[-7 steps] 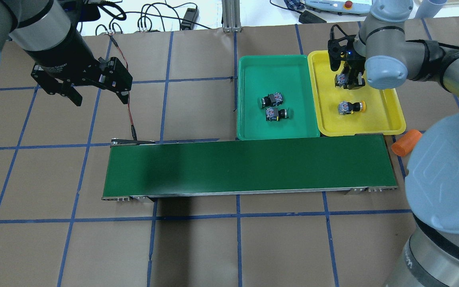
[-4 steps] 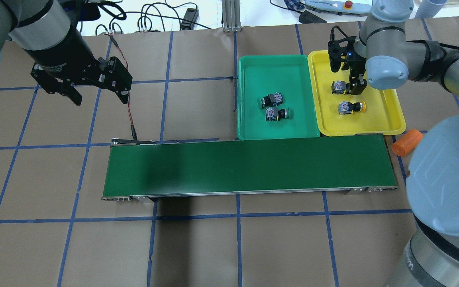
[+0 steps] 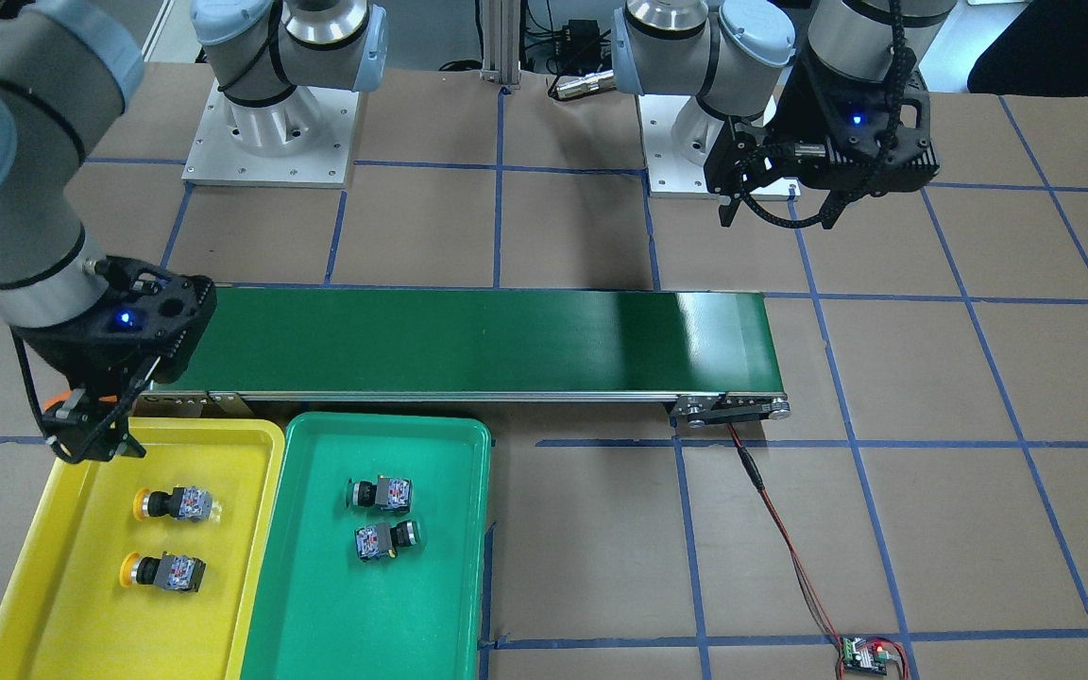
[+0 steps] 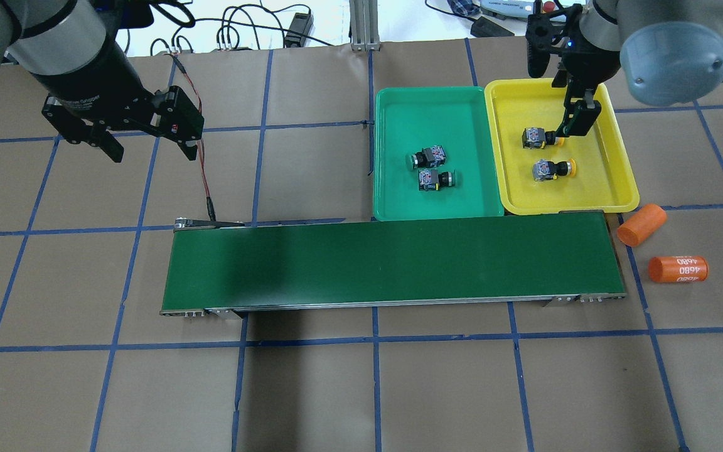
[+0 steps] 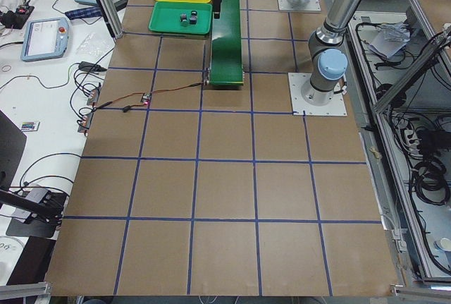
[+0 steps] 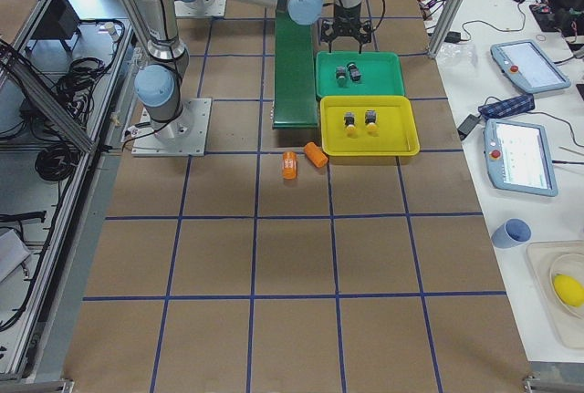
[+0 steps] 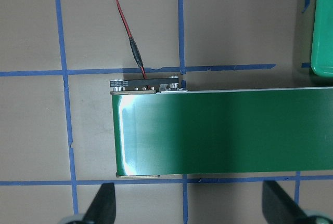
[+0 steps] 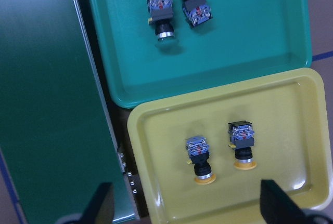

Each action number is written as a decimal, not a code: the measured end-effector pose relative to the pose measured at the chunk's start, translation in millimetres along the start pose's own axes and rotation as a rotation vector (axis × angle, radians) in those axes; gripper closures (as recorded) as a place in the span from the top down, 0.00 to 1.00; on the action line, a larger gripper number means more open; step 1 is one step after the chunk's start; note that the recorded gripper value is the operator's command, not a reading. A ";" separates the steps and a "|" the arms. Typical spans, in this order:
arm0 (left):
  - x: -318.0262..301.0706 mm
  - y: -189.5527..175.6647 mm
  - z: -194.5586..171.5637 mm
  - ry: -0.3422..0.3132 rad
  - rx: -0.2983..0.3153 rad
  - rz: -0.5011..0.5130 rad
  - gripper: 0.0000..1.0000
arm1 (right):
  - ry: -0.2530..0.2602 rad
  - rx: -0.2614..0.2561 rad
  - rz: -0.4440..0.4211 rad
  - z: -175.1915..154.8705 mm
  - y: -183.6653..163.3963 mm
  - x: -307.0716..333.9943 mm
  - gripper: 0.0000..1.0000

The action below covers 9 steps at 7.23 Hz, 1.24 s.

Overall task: Sort buttons by color to trays
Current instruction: 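Raise the right gripper up away from the yellow tray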

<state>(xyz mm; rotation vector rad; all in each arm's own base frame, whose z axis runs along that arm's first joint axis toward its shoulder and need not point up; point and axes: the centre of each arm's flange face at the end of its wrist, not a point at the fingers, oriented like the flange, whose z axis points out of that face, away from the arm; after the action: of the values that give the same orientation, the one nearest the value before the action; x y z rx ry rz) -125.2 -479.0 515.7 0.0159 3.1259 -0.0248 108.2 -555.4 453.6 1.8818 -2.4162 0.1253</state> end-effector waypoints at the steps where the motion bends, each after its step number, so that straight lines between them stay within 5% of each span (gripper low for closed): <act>1: 0.0 0.0 -0.7 0.000 0.002 -0.001 1.00 | -0.007 0.003 0.093 -31.3 -5.4 -27.9 1.00; 4: 0.0 -0.2 -1.3 0.001 0.004 -0.004 1.00 | -0.036 0.005 0.394 -82.9 0.2 -83.0 1.00; 9: 0.0 -0.1 -0.6 0.001 0.002 -0.005 1.00 | -0.017 0.016 0.923 -99.4 1.7 -92.8 1.00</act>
<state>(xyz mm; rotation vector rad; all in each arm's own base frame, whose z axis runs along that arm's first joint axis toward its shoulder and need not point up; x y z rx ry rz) -125.2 -479.0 516.3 0.0085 3.1266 -0.0273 130.2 -454.5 542.1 0.6233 -3.0642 0.1716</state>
